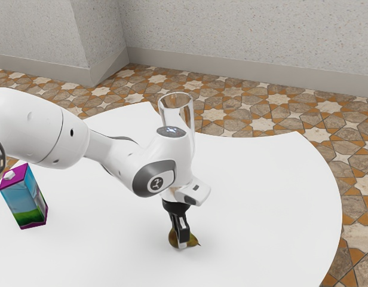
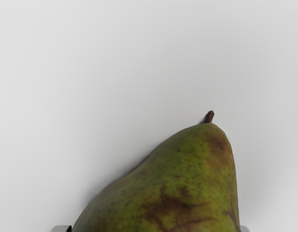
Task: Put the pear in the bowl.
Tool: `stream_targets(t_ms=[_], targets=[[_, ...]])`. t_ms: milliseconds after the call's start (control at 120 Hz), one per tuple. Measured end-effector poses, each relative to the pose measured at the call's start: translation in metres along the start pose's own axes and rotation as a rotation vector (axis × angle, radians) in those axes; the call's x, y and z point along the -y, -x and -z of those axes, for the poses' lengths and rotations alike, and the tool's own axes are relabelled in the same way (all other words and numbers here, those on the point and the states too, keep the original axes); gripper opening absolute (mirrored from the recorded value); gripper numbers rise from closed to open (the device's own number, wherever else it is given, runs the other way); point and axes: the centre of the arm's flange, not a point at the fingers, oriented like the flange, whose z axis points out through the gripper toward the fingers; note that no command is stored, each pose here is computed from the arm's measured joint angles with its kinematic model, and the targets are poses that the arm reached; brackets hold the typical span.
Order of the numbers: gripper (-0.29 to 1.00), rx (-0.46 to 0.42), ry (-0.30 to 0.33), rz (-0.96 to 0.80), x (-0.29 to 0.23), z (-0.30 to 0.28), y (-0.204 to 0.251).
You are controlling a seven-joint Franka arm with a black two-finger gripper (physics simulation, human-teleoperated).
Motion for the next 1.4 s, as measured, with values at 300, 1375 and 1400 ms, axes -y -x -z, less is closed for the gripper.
stream_targets(t_ms=[300, 1375, 1400], targets=[[0.28, -0.021, -0.02, -0.001, 0.001, 0.014, 0.0], [0.31, -0.171, -0.16, 0.459, 0.31, 0.097, 0.114], [0.32, -0.172, -0.158, 0.458, 0.312, 0.095, 0.114]])
